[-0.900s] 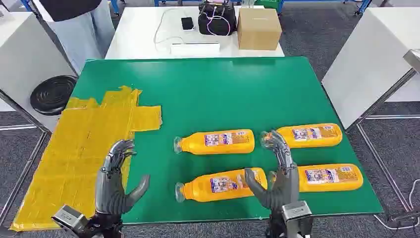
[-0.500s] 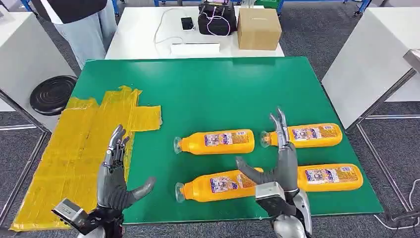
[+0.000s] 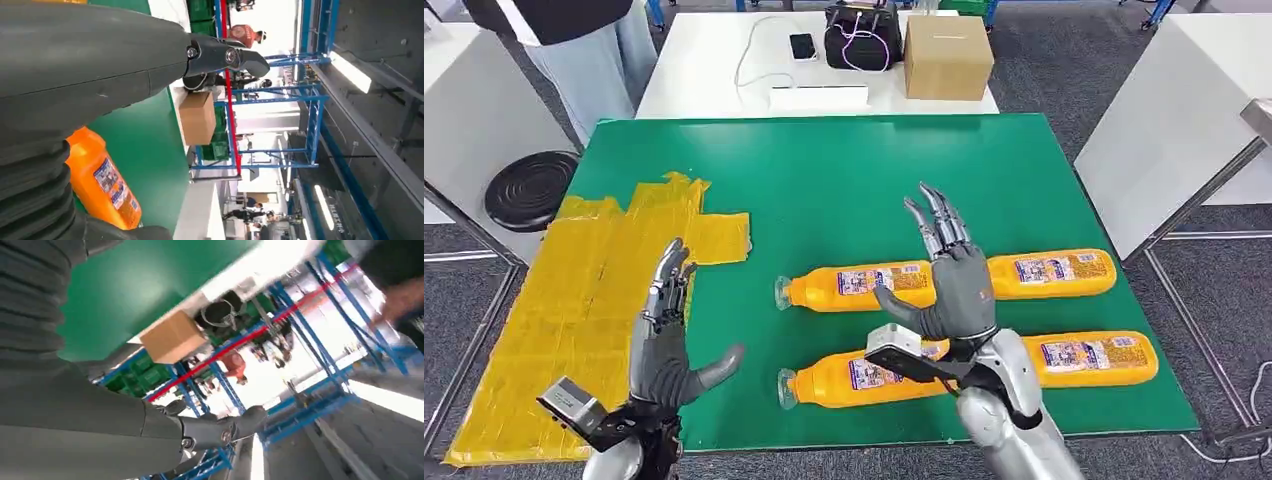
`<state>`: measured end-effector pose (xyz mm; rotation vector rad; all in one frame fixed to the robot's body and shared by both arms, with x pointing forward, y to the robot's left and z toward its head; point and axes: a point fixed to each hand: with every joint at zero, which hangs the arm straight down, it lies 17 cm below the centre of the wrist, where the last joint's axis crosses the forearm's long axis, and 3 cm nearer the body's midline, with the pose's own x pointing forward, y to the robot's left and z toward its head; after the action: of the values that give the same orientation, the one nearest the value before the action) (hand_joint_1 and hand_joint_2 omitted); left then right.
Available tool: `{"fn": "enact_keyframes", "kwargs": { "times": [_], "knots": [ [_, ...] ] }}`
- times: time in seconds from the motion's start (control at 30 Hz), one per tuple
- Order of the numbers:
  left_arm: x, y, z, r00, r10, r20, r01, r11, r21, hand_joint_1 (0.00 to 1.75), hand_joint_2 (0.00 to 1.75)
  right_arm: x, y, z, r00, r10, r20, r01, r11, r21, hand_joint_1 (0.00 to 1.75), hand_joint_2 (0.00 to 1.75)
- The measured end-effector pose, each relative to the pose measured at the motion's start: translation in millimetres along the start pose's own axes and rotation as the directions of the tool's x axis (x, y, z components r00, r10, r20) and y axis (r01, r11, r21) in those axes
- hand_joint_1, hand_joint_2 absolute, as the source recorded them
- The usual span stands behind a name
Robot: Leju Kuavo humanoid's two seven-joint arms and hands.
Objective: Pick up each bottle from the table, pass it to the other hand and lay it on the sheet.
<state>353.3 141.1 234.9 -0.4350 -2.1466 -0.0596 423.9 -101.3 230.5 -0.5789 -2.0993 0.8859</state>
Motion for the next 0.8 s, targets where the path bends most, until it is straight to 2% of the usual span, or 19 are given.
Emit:
{"fn": "enact_keyframes", "kwargs": {
  "times": [0.1,0.3,0.8],
  "knots": [
    [-1.2,-2.6,-3.9,1.0,0.023,-0.002,-0.023,1.0,-0.011,0.0,1.75,-13.6,18.8,-5.9,0.997,0.078,-0.007,-0.077,0.993,0.091,0.0,1.75],
    [-4.3,-6.0,-13.0,0.999,0.051,-0.003,-0.051,0.998,-0.025,0.0,1.75,-31.7,51.6,-22.3,0.989,0.146,0.01,-0.144,0.959,0.246,0.0,1.75],
    [-10.6,-7.2,-14.8,0.998,0.056,-0.016,-0.057,0.998,-0.031,0.0,1.75,-47.0,70.8,-25.9,0.983,0.181,0.014,-0.176,0.931,0.32,0.0,1.75]
  ]
}}
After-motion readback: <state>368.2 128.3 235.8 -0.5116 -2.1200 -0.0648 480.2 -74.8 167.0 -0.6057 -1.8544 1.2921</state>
